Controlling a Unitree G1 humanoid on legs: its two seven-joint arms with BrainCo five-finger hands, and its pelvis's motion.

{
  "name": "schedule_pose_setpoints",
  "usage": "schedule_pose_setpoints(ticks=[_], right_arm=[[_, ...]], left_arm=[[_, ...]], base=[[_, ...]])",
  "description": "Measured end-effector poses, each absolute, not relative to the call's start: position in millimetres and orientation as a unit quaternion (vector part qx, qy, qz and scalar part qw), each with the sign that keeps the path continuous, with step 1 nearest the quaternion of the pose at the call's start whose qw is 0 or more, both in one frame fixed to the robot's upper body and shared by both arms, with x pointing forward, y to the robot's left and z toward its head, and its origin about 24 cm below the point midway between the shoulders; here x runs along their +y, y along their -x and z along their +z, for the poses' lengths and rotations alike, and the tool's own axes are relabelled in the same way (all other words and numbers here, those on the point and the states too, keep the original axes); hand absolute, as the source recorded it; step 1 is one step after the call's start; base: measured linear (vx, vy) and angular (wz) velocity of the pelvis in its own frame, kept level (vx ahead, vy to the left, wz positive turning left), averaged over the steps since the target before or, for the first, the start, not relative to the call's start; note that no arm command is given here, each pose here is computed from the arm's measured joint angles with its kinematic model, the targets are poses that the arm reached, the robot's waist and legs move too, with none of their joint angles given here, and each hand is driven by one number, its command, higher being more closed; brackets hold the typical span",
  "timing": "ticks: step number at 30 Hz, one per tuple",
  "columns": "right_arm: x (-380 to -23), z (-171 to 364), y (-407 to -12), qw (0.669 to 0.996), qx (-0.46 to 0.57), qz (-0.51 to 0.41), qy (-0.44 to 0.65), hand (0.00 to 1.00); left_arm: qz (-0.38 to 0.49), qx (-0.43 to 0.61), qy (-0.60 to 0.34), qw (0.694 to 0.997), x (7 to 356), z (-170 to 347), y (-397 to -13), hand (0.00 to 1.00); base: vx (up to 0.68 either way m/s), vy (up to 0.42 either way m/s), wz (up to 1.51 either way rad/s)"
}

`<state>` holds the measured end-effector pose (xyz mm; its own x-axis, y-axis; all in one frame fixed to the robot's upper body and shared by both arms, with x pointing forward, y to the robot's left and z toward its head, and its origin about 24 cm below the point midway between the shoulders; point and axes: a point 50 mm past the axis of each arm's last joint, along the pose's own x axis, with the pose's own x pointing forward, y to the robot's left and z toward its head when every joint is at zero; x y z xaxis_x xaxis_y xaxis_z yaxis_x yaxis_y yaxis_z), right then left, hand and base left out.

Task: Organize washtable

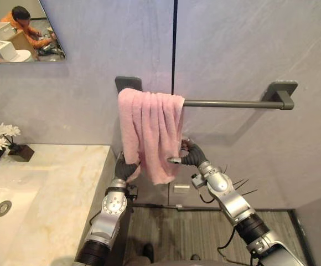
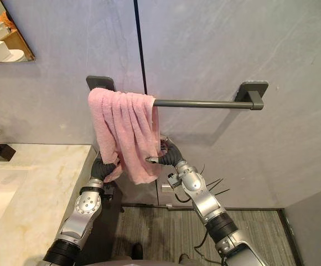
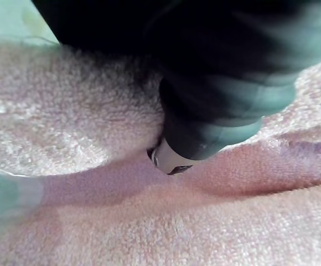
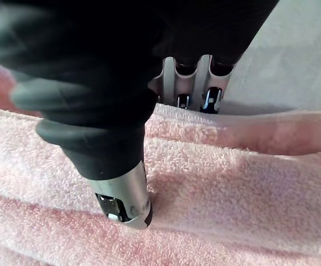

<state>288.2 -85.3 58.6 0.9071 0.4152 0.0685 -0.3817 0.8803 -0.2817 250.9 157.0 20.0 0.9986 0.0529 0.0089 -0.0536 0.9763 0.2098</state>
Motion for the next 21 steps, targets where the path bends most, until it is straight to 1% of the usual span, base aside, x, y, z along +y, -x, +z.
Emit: schedule_pose_setpoints(ticks=[4,7,12,17,21], right_arm=[[-92,59,-290,0.970,-0.063,0.194,0.133,1.00],[-106,62,-295,0.977,-0.064,0.159,0.127,1.00],[-149,54,-291,0.991,-0.042,0.066,0.112,1.00],[-160,47,-277,0.994,-0.037,0.040,0.095,1.00],[-164,43,-272,0.996,-0.033,0.020,0.078,1.00]], left_arm=[[0.027,-0.005,-0.104,0.994,157,22,-251,1.00],[0.032,-0.005,-0.102,0.994,159,22,-250,1.00],[0.045,-0.018,-0.095,0.994,166,26,-244,1.00],[0.025,-0.044,-0.073,0.996,155,38,-243,1.00],[0.010,-0.039,-0.063,0.997,149,35,-240,1.00]], base=[[-0.04,-0.011,0.05],[-0.03,-0.006,0.01],[0.00,-0.002,-0.01],[-0.01,-0.012,-0.08],[-0.03,-0.006,-0.14]])
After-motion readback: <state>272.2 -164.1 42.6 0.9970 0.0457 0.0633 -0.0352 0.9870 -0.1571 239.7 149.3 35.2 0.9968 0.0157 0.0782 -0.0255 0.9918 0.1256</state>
